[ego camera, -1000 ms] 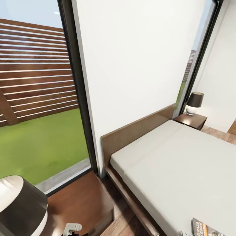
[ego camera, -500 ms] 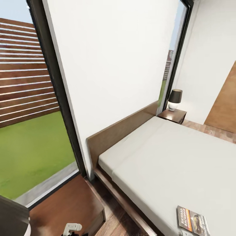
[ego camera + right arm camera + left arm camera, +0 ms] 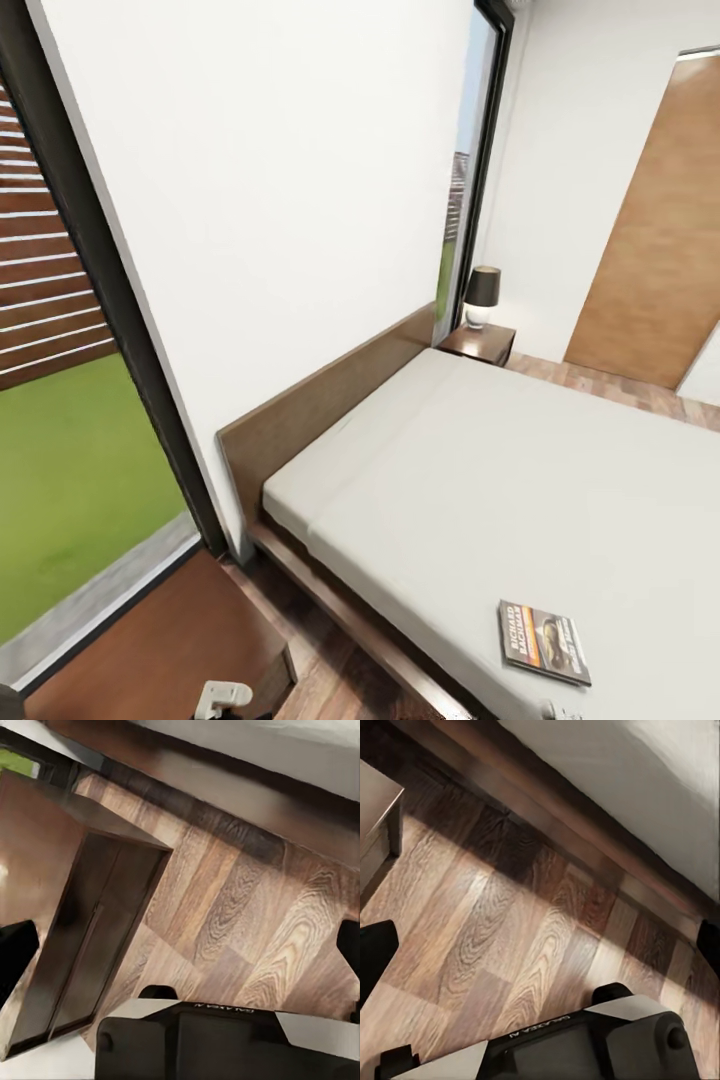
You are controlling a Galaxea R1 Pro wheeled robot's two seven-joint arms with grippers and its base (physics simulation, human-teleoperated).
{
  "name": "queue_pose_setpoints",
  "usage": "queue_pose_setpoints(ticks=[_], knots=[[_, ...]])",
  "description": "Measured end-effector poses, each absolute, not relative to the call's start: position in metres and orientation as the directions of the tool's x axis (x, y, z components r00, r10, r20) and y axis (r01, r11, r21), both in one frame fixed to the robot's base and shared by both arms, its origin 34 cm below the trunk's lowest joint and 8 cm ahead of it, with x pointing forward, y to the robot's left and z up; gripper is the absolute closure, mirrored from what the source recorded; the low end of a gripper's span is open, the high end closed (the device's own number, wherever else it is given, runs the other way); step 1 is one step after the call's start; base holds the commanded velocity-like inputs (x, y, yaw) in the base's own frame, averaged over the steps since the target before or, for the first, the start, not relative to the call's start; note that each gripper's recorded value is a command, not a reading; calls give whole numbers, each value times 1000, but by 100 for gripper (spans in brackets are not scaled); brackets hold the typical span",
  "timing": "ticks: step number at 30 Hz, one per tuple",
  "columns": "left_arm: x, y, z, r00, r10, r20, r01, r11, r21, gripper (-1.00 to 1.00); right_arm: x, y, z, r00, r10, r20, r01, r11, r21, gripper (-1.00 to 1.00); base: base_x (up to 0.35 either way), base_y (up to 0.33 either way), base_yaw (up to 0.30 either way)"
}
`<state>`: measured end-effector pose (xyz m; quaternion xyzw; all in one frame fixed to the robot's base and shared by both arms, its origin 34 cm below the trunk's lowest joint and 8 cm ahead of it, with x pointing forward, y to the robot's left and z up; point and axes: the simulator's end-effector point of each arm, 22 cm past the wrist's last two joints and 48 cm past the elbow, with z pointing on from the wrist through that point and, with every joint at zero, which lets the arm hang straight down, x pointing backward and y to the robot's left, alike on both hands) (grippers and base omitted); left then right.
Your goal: In the bedroom, move the book from the bed onto either nightstand, and place the two sandals side by side next to the bed.
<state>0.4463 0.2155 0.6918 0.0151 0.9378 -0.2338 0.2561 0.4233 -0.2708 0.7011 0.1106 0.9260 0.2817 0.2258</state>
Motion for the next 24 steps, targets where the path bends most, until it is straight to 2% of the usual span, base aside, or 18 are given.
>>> queue_pose_setpoints(ticks=[6,24], knots=[[442,195,704,-869,-92,-487,202,831,-518,-100,426,-250,721,-871,340,-355,17,743,669,-100,0,0,-283],[441,194,705,-869,-93,-487,205,827,-523,-100,424,-248,722,-874,338,-350,14,736,677,-100,0,0,-272]])
